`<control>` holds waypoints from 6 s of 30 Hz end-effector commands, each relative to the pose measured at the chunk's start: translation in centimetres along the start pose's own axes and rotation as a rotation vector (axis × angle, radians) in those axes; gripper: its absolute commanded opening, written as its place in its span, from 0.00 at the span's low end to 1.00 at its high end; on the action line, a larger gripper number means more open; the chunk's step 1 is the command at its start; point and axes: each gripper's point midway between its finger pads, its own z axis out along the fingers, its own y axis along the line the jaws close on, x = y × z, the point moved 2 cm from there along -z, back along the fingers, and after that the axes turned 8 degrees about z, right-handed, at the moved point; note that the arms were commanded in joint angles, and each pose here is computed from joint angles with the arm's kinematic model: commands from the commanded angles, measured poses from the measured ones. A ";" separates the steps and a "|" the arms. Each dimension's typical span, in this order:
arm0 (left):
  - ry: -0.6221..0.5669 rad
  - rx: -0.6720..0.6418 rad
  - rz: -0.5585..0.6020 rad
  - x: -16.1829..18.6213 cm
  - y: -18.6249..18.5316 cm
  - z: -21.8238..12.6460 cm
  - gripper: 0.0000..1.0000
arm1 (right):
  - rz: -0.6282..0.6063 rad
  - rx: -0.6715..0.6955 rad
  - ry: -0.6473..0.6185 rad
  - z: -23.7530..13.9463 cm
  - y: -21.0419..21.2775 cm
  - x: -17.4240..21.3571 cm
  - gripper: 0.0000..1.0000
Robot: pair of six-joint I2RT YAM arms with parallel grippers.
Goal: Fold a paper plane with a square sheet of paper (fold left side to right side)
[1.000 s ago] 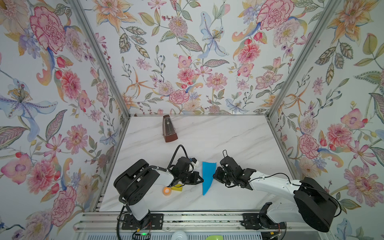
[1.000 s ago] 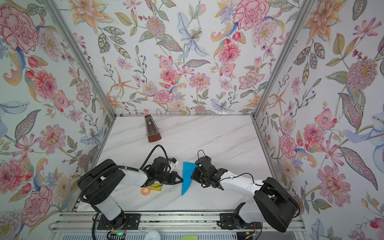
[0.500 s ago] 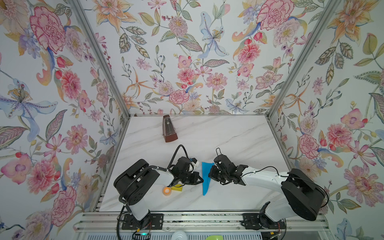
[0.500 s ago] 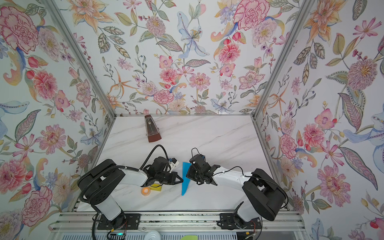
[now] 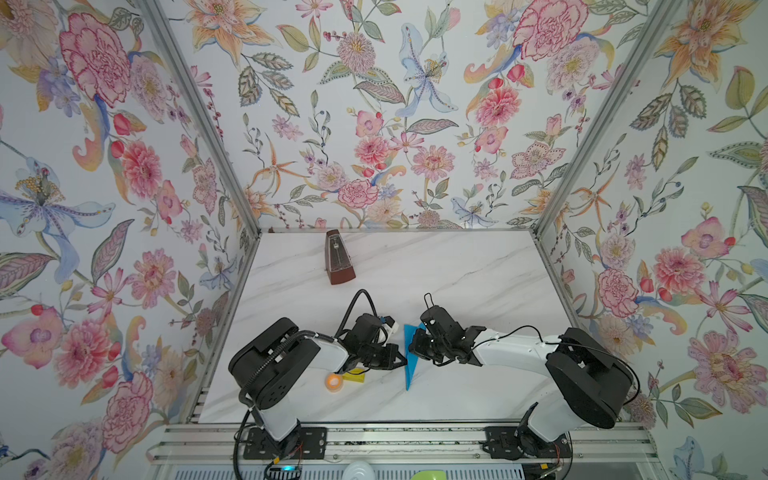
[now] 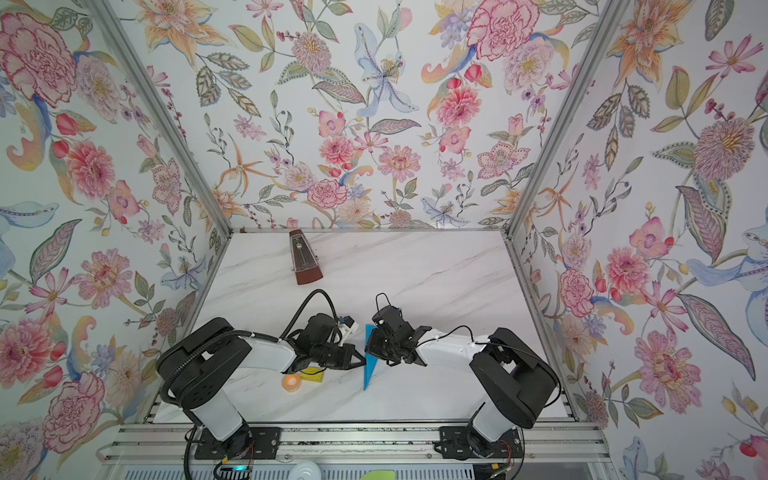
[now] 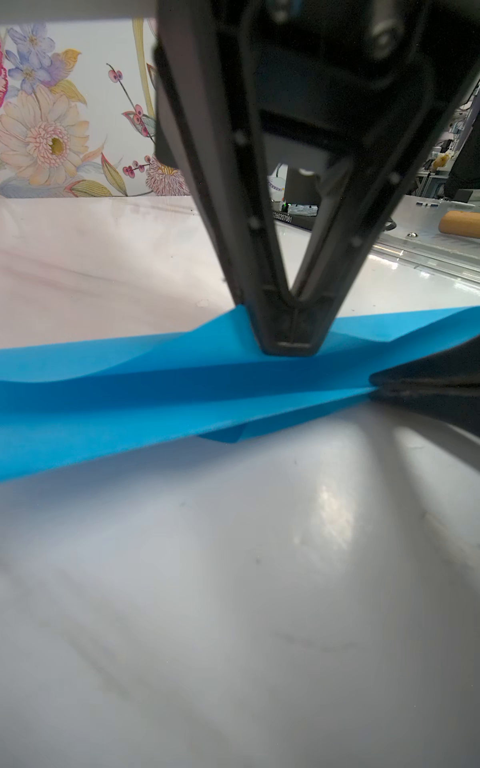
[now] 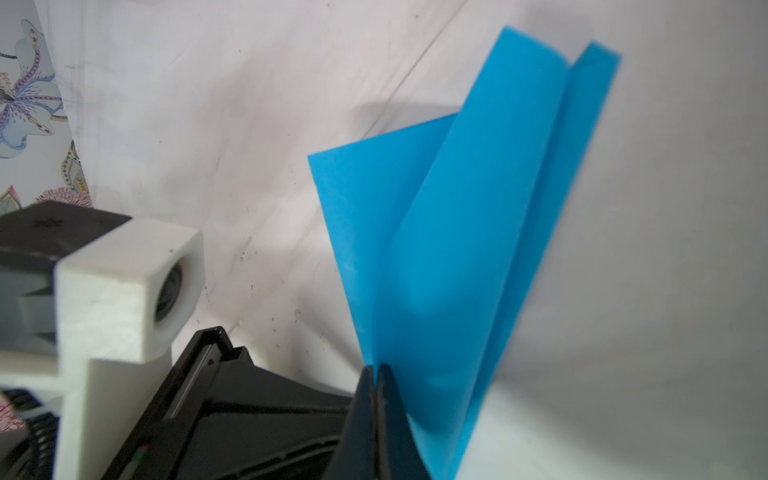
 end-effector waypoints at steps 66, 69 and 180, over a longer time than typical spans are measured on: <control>-0.026 0.000 0.008 -0.9 -2.9 -1.4 0.12 | 0.018 0.059 0.055 3.2 -3.3 1.1 0.00; -0.012 0.013 0.012 -0.6 -3.2 -0.8 0.11 | 0.019 0.058 0.055 3.2 -3.3 1.1 0.00; 0.081 -0.316 0.161 -3.5 -3.3 -1.7 0.08 | 0.015 0.223 0.177 0.3 -9.4 3.8 0.05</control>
